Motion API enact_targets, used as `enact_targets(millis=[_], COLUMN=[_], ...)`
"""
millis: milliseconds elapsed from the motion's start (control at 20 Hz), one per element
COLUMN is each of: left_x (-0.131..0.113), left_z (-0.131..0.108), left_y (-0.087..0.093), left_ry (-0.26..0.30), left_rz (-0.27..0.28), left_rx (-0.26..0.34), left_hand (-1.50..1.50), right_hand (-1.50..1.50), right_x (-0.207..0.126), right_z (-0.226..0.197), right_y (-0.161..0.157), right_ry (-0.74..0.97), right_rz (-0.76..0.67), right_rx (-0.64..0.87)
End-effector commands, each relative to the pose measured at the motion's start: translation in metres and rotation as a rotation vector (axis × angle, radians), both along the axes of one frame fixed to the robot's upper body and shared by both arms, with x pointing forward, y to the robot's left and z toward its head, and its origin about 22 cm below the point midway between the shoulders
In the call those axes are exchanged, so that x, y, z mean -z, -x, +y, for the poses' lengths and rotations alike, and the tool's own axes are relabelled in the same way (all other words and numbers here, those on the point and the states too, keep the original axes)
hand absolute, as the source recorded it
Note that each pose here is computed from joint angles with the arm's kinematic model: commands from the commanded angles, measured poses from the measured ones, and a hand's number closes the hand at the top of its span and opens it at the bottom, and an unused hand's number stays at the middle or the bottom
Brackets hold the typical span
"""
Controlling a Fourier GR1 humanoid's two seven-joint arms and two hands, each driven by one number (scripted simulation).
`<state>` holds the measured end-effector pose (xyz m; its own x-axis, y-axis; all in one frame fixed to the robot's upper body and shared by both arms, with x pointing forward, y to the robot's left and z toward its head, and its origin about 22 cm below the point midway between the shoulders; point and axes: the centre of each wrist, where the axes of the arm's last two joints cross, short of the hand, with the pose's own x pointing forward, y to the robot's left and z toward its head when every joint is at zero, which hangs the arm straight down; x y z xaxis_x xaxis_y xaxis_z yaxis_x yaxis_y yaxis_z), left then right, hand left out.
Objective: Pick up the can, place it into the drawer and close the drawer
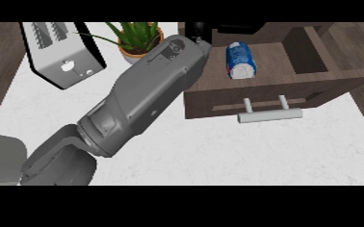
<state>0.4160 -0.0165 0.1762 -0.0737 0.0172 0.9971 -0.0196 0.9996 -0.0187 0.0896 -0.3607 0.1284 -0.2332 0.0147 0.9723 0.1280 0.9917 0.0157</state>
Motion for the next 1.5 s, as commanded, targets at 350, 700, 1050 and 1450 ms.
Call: enact_targets(millis=[350, 700, 1050, 1450], left_x=[0.012, 0.008, -0.005, -0.022], left_z=[0.011, 0.001, -0.01, -0.013], left_y=[-0.011, -0.002, 0.006, 0.001], left_ry=[-0.003, 0.038, 0.077, 0.076], left_rz=[0.007, -0.036, -0.064, -0.126], left_rx=[-0.058, -0.076, -0.049, -0.03], left_hand=[-1.5, -1.5, -1.5, -1.5], right_hand=[-1.5, -1.5, -1.5, -1.5], right_x=[0.003, -0.016, -0.043, -0.054], right_z=[0.002, 0.005, 0.017, 0.053], right_y=[-0.005, -0.005, -0.01, -0.042], right_ry=[-0.009, 0.128, 0.408, 0.587], right_rz=[-0.016, -0.075, -0.212, -0.243], right_rx=[0.026, 0.011, -0.058, -0.049])
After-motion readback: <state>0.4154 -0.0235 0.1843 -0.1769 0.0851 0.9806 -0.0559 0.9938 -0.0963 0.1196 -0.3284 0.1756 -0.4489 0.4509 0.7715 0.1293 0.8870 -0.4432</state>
